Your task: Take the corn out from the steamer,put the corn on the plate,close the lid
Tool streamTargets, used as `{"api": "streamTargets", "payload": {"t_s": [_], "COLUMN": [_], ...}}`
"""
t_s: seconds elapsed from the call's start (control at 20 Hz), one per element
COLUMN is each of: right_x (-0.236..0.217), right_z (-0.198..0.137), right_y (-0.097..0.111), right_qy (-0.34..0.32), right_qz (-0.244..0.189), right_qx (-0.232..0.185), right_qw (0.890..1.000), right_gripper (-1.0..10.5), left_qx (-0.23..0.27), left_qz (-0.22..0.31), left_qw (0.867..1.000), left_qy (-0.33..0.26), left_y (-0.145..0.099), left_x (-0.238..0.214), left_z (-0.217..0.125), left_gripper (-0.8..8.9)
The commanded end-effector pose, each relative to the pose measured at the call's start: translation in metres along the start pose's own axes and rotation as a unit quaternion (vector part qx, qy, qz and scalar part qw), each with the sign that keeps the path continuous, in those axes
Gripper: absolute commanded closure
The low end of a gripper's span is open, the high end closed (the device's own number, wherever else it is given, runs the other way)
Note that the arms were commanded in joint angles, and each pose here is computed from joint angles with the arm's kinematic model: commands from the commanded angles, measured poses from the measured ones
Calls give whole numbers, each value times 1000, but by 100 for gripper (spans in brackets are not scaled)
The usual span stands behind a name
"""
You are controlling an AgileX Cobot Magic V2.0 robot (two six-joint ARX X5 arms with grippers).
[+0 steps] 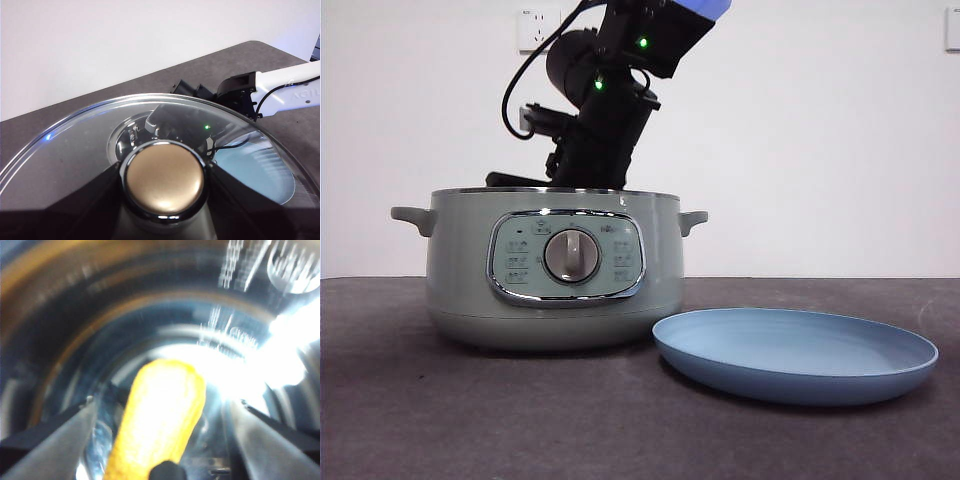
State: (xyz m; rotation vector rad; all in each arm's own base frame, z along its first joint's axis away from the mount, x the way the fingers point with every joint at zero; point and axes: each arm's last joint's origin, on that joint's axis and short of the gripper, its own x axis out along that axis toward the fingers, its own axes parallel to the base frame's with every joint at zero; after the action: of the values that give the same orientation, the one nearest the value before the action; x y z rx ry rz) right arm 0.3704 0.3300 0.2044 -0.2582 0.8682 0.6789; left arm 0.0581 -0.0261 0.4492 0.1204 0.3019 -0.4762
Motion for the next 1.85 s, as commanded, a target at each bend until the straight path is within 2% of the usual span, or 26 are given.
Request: {"api": "streamTargets", "payload": {"t_s": [0.05,0.15,0.2,0.4,0.55,0.65,0.8,0.95,1.15,1.3,1.45,1.55,1.75,1.85], "right_x": [10,10,10,-8,-67,-118,-191,-229,-228,-209,-180,-160,-132,-125], "right_z": [-4,-4,-3,13,38,46,41,25,-11,-52,-96,-117,-152,-164], "right_y": [1,1,2,3,6,1,-16,-39,-72,-85,-89,-89,-88,-88], "right_qy": [2,2,1,-46,-106,-129,-119,-84,-45,-49,-48,-44,-71,-77], "right_qz": [6,13,22,28,27,0,-21,-47,-76,-86,-89,-75,-72,-76], "right_qx": [3,3,3,8,7,12,18,32,71,109,145,164,208,211], "right_qw": [1000,1000,1000,998,994,992,993,995,994,989,984,983,973,971], "right_gripper": [734,927,962,963,963,963,963,963,963,963,963,963,963,963], "left_qx": [6,6,6,5,5,5,3,2,-7,-8,-8,-8,-9,-8], "left_qz": [1,2,2,1,1,1,1,0,0,0,0,0,0,1], "left_qw": [999,999,999,1000,1000,1000,1000,1000,999,999,999,999,999,999], "left_qy": [-34,-34,-34,-31,-29,-30,-31,-31,-31,-31,-31,-31,-31,-32], "left_y": [0,0,0,0,0,0,0,0,0,0,0,0,0,0], "left_x": [-7,-7,-7,-7,-7,-7,-7,-7,-7,-7,-7,-7,-7,-7], "left_z": [6,6,6,5,5,5,6,6,6,6,6,6,6,6], "left_gripper": [822,821,822,822,822,822,822,822,822,821,821,822,821,822]}}
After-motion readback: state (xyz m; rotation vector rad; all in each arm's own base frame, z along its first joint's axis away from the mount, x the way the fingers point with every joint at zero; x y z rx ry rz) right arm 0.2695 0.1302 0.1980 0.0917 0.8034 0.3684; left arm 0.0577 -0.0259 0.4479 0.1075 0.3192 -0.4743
